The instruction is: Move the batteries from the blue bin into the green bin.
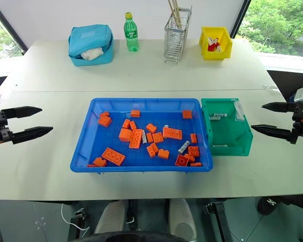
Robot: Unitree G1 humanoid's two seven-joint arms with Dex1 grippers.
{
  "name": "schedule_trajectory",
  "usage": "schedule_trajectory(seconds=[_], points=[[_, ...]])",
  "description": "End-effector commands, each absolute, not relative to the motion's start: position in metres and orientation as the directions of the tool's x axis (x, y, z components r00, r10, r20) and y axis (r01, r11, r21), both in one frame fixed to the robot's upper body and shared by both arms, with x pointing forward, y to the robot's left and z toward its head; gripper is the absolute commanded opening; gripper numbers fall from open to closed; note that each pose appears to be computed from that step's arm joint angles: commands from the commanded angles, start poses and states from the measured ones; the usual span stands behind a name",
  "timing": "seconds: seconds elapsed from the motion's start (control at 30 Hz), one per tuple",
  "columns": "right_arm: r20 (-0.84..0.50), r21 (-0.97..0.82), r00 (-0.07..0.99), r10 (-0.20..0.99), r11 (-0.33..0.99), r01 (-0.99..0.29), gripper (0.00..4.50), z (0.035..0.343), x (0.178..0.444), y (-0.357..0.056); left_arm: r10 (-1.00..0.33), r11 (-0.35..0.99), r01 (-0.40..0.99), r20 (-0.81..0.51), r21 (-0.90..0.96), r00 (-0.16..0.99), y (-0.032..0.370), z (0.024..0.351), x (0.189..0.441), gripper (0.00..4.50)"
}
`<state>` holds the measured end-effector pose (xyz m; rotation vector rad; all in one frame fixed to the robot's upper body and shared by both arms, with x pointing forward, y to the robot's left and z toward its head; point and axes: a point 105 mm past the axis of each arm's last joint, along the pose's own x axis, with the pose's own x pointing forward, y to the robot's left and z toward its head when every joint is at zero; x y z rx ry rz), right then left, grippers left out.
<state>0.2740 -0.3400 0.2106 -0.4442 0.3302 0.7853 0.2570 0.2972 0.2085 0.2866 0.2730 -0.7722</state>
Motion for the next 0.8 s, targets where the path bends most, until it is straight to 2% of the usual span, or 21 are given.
schedule_trajectory(seconds=[0.03,0.33,0.53,0.63,0.8], points=[[-0.419,-0.291,0.678,0.604,0.618,-0.73,4.41,0.219,0.275,-0.341,-0.64,0.678,0.706,-0.306,0.205,0.704,0.298,0.224,0.256,4.5],[-0.43,-0.275,0.687,0.586,0.639,-0.718,4.41,0.213,0.277,-0.348,-0.638,0.685,0.703,-0.308,0.192,0.706,0.297,0.221,0.257,4.5],[-0.404,-0.35,0.735,0.545,0.65,-0.675,4.41,0.223,0.288,-0.353,-0.664,0.669,0.718,-0.279,0.191,0.694,0.283,0.218,0.255,4.5],[-0.382,-0.368,0.729,0.568,0.63,-0.684,4.41,0.235,0.294,-0.345,-0.693,0.636,0.749,-0.288,0.186,0.661,0.274,0.215,0.251,4.5],[-0.364,-0.407,0.646,0.671,0.509,-0.758,4.41,0.256,0.309,-0.299,-0.761,0.558,0.812,-0.283,0.171,0.583,0.251,0.223,0.248,4.5]])
